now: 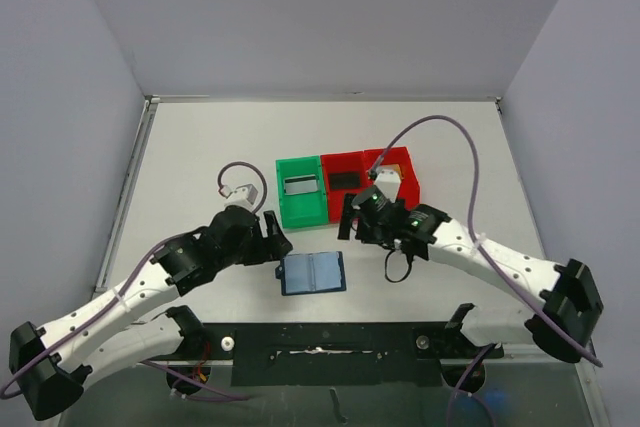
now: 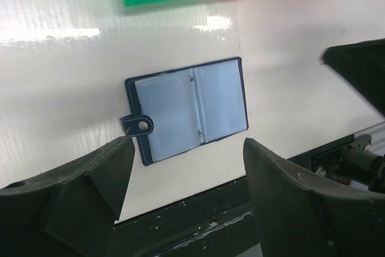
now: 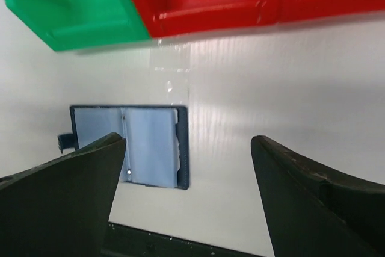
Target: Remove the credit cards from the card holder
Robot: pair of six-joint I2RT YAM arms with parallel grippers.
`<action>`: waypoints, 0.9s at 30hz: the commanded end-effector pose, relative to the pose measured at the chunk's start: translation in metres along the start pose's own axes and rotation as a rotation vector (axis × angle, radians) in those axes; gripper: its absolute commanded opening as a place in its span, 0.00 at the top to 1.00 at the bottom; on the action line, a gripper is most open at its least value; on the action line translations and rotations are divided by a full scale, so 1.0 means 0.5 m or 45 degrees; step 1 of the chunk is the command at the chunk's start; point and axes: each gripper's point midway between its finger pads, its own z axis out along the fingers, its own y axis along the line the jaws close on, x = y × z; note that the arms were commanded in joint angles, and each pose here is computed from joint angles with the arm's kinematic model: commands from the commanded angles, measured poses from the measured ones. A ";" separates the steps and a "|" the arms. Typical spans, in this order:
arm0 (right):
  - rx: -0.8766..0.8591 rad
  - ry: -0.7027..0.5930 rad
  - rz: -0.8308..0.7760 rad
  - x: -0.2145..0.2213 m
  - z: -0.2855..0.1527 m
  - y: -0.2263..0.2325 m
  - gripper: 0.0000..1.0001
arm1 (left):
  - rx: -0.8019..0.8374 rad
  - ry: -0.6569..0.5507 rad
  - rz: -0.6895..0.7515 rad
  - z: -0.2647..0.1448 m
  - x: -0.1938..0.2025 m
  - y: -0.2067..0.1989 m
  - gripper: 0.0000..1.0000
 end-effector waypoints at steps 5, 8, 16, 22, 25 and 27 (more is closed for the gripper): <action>0.041 -0.718 -0.092 -0.252 -0.195 -0.067 0.06 | -0.184 -0.321 -0.005 -0.097 -0.156 0.044 0.22; 0.058 -0.906 -0.120 -0.294 -0.251 -0.094 0.01 | -0.277 -0.423 0.002 -0.137 -0.213 0.070 0.15; 0.260 -0.915 -0.025 -0.367 -0.268 -0.249 0.02 | -0.496 -0.538 -0.094 -0.206 -0.326 0.143 0.03; 0.097 -1.046 -0.065 -0.406 -0.362 -0.237 0.02 | -0.473 -0.749 -0.193 -0.298 -0.380 0.124 0.03; -0.021 -1.121 -0.096 -0.420 -0.419 -0.204 0.02 | -0.443 -0.853 -0.240 -0.347 -0.398 0.114 0.03; -0.082 -1.138 -0.122 -0.423 -0.437 -0.185 0.03 | -0.434 -0.927 -0.293 -0.377 -0.408 0.113 0.03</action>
